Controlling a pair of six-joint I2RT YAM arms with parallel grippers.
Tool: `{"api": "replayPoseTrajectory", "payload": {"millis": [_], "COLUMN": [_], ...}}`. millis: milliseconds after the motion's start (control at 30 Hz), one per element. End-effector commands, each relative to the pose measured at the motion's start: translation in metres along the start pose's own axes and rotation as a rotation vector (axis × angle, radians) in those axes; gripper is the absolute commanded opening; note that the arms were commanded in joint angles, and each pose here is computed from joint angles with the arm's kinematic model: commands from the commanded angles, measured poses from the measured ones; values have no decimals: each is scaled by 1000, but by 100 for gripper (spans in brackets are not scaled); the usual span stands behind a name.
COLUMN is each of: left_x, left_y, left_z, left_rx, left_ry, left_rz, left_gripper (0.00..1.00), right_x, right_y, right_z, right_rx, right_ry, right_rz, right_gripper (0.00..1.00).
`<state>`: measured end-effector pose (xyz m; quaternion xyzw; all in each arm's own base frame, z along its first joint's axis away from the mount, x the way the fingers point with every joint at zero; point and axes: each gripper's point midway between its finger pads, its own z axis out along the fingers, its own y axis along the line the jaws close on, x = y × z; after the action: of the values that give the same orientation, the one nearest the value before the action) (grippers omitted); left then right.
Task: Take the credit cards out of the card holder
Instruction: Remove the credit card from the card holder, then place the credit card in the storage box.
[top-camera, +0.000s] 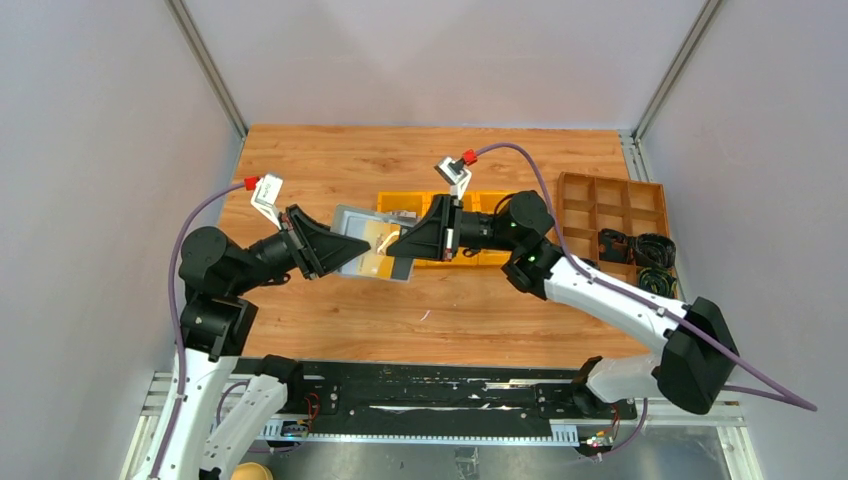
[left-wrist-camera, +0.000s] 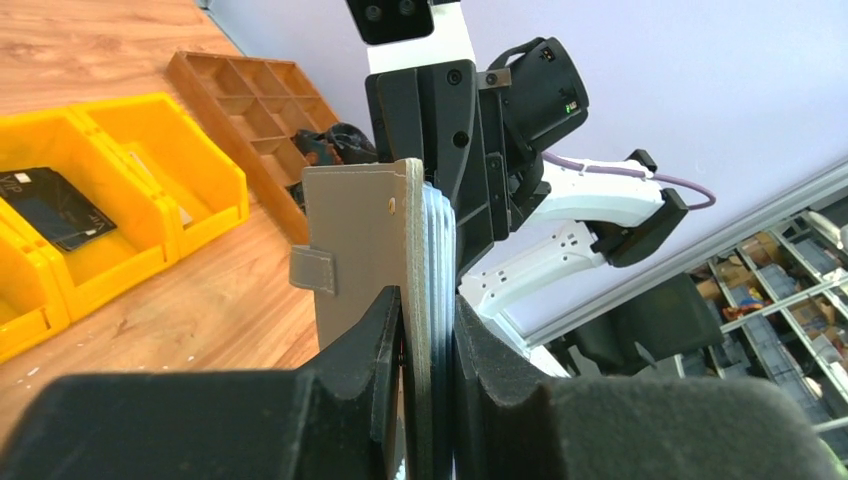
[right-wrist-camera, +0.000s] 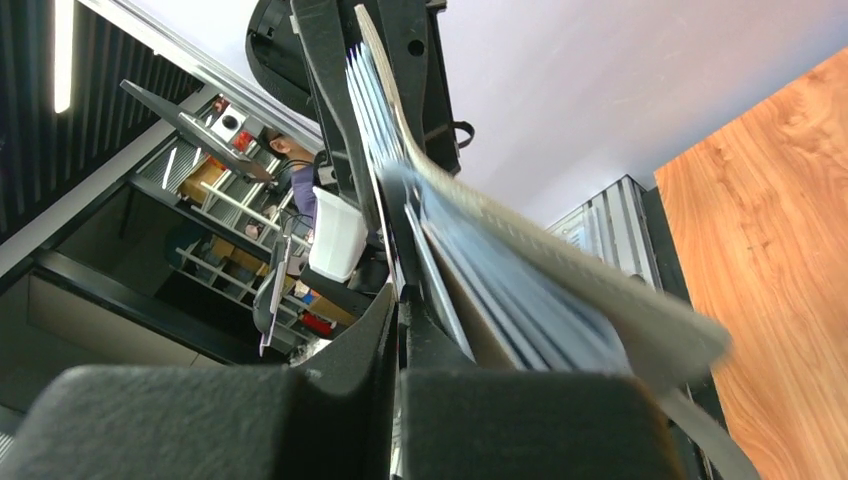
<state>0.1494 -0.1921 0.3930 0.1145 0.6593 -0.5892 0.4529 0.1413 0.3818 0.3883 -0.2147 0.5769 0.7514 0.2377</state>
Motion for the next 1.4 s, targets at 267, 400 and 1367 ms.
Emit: {"api": "replayPoseTrajectory", "payload": {"millis": [267, 400, 1367], "left_x": [-21, -31, -16], "left_y": [13, 41, -3], "left_z": [-5, -12, -9], "left_rx": [-126, -284, -60], "left_ry": [-57, -91, -20], "left_rz": [218, 303, 334], "left_gripper": [0, 0, 0], "right_x": [-39, -54, -48], "right_y": [-48, -105, -344], "right_z": [-123, -203, -297], "right_rx": [370, 822, 1310], "right_ry": [-108, -156, 136], "right_rz": [-31, -39, 230], "right_gripper": [0, 0, 10]}}
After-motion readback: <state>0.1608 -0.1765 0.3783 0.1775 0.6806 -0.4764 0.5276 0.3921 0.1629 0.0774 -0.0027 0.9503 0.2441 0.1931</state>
